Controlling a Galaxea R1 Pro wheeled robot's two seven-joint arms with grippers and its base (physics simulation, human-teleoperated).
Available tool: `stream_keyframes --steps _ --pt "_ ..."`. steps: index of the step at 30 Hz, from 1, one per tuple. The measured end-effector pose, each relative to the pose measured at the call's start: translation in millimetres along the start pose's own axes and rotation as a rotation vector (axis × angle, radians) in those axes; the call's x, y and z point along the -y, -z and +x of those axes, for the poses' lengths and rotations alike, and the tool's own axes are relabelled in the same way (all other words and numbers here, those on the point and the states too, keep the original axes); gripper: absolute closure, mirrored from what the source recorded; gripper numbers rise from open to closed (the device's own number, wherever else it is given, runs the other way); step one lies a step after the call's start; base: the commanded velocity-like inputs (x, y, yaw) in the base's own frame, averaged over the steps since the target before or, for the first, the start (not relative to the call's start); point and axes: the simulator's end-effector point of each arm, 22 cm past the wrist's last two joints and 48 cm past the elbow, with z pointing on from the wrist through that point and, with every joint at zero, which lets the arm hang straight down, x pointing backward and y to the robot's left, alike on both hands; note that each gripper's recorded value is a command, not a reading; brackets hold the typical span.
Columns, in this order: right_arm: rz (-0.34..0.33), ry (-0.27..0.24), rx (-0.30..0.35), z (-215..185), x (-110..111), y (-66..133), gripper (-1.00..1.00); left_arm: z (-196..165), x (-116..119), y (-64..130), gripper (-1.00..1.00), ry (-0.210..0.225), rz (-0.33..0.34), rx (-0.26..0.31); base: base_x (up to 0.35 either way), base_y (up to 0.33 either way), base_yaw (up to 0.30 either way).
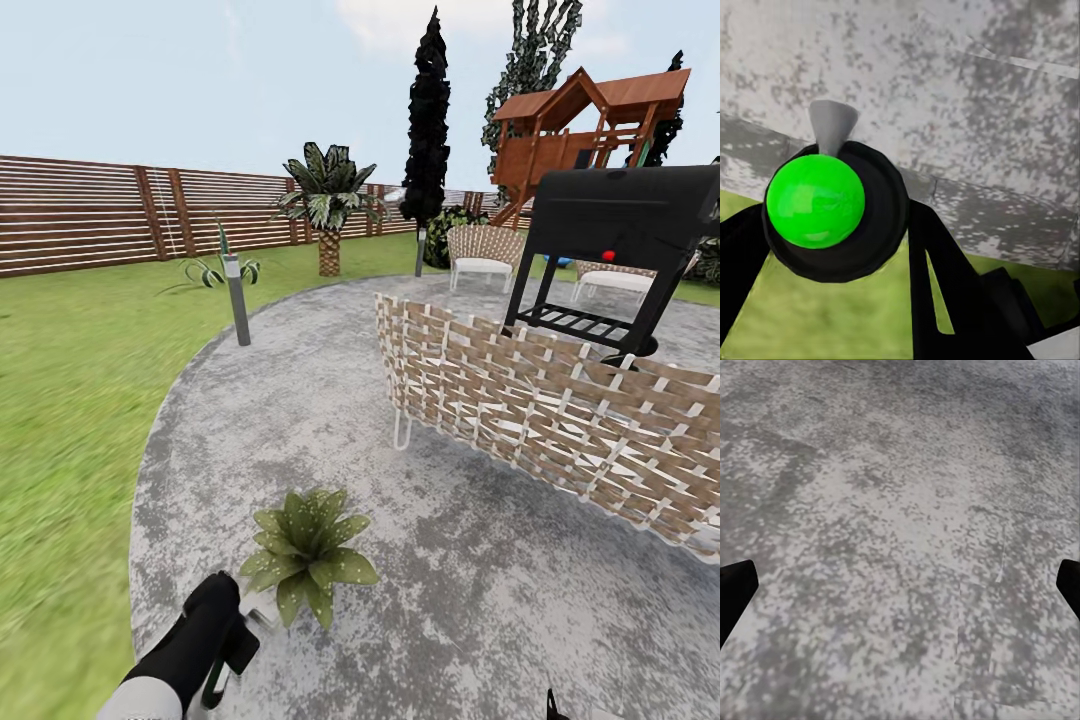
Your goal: Pick up the pesticide atomizer in the garden and spray insectifuge to fully cover both potted plants in the garden.
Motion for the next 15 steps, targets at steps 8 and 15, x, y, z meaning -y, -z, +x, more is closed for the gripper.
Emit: stream_keyframes --steps 8,15 --pt "0.0 0.0 0.0 0 0 -0.2 -1.0 -1 -13 4.6 1.0 0.023 -0.017 0.015 0.0 0.0 0.0" --pt "0.0 0.0 0.0 0 0 -0.1 -1.0 -11 -4 2.4 1.0 -0.06 -0.007 0.058 0.0 0.0 0.0"
